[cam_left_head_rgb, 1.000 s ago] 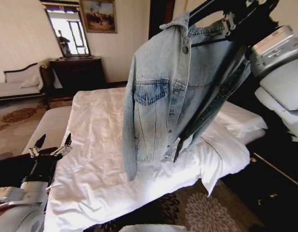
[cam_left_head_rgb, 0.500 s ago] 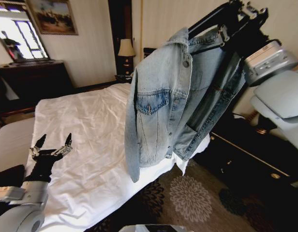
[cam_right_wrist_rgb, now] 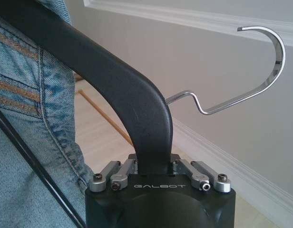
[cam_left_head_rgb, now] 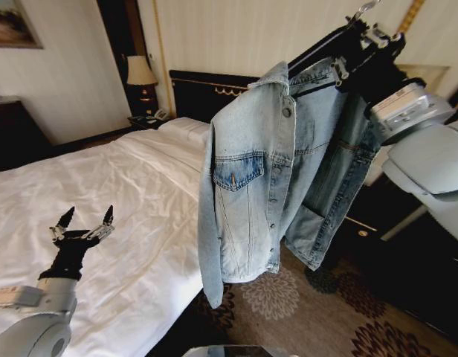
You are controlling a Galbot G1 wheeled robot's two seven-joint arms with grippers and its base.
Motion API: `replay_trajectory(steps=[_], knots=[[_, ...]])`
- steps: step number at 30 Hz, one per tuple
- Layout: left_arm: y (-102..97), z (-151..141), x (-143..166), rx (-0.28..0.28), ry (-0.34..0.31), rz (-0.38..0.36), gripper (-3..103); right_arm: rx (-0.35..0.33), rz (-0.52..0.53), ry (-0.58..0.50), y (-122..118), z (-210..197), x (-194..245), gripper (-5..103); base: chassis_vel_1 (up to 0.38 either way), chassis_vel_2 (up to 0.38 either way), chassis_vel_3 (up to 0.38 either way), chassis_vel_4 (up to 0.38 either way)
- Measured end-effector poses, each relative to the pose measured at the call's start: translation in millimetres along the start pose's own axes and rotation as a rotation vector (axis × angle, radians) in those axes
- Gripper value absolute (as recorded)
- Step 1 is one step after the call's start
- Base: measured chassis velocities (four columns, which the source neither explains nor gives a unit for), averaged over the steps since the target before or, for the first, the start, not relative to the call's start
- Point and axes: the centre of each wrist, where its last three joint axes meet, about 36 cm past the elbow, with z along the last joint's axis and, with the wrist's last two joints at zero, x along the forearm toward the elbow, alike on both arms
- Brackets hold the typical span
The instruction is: Pick up the clothes from the bed and hang them on the clothes hanger.
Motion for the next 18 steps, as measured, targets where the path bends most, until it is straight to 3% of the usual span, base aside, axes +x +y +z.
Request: replay_trajectory(steps=[18], knots=[[-2.3, 3.9, -2.3, 0.011, 0.005, 0.006, 100, 0.023, 0.008, 0.02, -6.4, 0.0, 6.9, 25, -0.125, -0.122, -0.133, -0.122]])
